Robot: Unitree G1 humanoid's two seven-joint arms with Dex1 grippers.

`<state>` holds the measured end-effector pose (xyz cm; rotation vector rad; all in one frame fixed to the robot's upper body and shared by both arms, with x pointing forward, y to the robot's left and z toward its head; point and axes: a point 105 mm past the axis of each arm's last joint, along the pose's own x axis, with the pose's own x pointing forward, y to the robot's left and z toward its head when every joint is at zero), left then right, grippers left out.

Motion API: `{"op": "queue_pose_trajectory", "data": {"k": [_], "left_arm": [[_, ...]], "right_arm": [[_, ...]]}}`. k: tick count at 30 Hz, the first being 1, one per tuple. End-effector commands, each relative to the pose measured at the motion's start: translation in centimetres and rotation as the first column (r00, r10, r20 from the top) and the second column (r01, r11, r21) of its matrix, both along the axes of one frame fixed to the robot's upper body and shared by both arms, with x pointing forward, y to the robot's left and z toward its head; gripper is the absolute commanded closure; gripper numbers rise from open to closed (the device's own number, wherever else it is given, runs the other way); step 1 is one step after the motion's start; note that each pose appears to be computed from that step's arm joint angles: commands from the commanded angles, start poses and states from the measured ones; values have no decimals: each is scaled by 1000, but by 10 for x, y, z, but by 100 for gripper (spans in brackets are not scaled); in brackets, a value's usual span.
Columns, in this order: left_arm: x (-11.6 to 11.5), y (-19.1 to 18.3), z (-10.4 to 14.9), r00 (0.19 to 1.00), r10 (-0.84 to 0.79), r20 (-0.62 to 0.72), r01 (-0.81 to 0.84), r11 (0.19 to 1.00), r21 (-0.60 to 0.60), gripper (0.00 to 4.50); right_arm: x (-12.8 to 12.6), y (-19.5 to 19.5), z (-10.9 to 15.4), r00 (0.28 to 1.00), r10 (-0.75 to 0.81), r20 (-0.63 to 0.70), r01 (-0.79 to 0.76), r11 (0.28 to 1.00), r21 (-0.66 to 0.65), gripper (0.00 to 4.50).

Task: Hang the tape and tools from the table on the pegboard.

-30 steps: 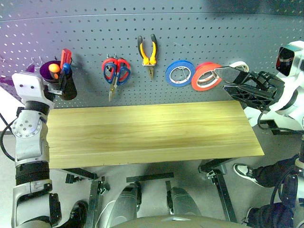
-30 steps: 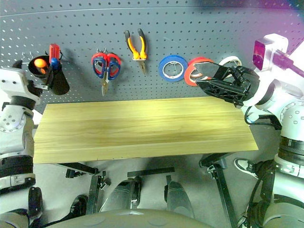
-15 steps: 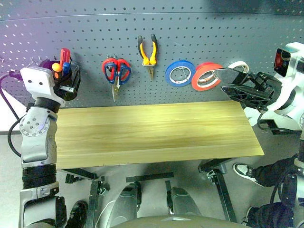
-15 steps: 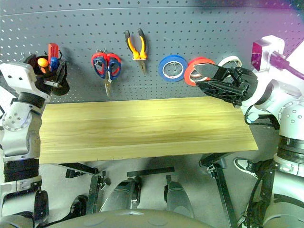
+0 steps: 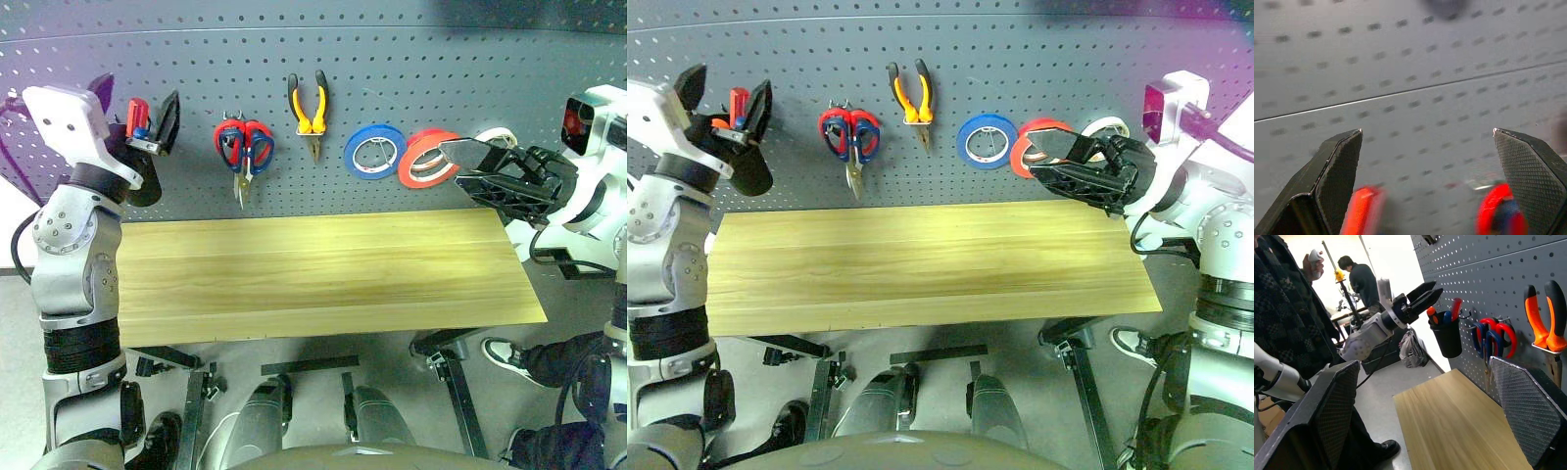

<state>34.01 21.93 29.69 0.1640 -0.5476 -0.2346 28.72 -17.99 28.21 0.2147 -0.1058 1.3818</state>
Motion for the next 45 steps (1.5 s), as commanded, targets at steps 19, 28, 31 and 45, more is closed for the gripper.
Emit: {"op": "queue_pose_trajectory", "data": {"k": [19,28,31,45], "left_arm": [[-9,-63,-70,772,-535,-342,536,838,-101,2],[-14,-58,-125,696,-519,-495,575,817,-48,2],[-7,-42,-140,747,-439,-499,503,864,-8,2],[0,-51,-160,796,-421,-435,423,901,-98,2]], "right_arm": [[5,-16,-24,997,-72,4,72,997,-42,0],[8,-16,-63,993,-115,-39,107,981,-159,0],[15,-18,-83,985,-168,-41,154,962,-224,0],[28,2,-119,963,-247,-111,232,963,-137,0]]}}
